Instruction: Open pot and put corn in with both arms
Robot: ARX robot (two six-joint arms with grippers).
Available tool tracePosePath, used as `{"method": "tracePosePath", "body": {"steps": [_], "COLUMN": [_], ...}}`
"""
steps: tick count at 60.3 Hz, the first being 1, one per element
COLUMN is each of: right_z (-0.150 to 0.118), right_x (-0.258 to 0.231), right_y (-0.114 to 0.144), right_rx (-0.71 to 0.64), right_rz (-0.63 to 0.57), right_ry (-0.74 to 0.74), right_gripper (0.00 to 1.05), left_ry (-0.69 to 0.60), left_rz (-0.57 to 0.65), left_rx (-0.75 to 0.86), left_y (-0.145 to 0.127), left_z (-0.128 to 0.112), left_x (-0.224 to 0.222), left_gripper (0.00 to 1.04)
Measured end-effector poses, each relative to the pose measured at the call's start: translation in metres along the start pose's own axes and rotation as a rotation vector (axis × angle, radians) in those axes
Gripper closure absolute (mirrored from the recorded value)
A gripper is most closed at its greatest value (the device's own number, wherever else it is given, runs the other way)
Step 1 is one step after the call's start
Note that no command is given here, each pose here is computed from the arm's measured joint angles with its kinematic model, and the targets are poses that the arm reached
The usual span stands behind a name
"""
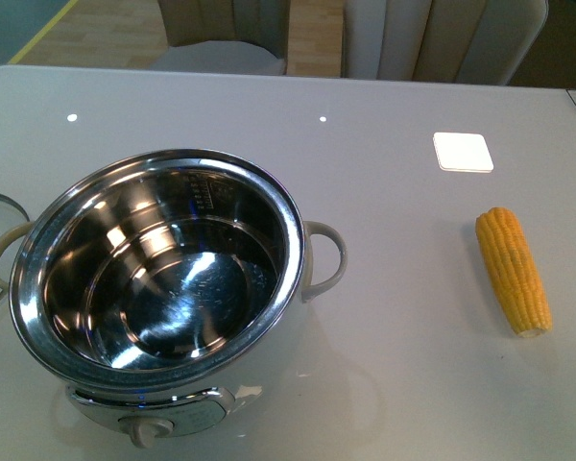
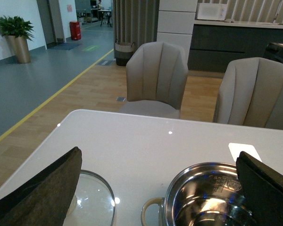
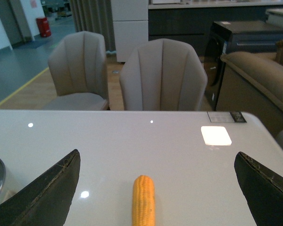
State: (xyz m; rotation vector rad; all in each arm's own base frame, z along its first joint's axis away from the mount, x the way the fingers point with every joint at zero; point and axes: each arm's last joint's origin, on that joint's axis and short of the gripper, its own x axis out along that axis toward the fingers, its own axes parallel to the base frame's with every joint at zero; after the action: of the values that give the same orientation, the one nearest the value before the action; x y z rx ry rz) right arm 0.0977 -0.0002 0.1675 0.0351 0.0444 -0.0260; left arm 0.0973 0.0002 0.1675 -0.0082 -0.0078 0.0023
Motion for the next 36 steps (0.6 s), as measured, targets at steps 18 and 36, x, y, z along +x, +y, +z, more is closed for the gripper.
{"method": "tracePosePath", "body": {"steps": [18,36], "right_z": [-0.013,-0.04], "right_x": [0.032,0.113], "right_y": [-0.006,-0.006], "right_rx": [0.295,0.119], "right_rz": [-0.225,-0.101], "right_ry": [0.757,0.817], "right_gripper": [0.09,0.09], "left_ry": [0.0,0.0], "left_rz": [0.0,0.0], "left_rx": [0.0,0.0], "left_y": [0.0,0.0], "left_z": [0.0,0.0], "left_x": [0.0,0.0], "left_gripper": [0.07,0.07]}}
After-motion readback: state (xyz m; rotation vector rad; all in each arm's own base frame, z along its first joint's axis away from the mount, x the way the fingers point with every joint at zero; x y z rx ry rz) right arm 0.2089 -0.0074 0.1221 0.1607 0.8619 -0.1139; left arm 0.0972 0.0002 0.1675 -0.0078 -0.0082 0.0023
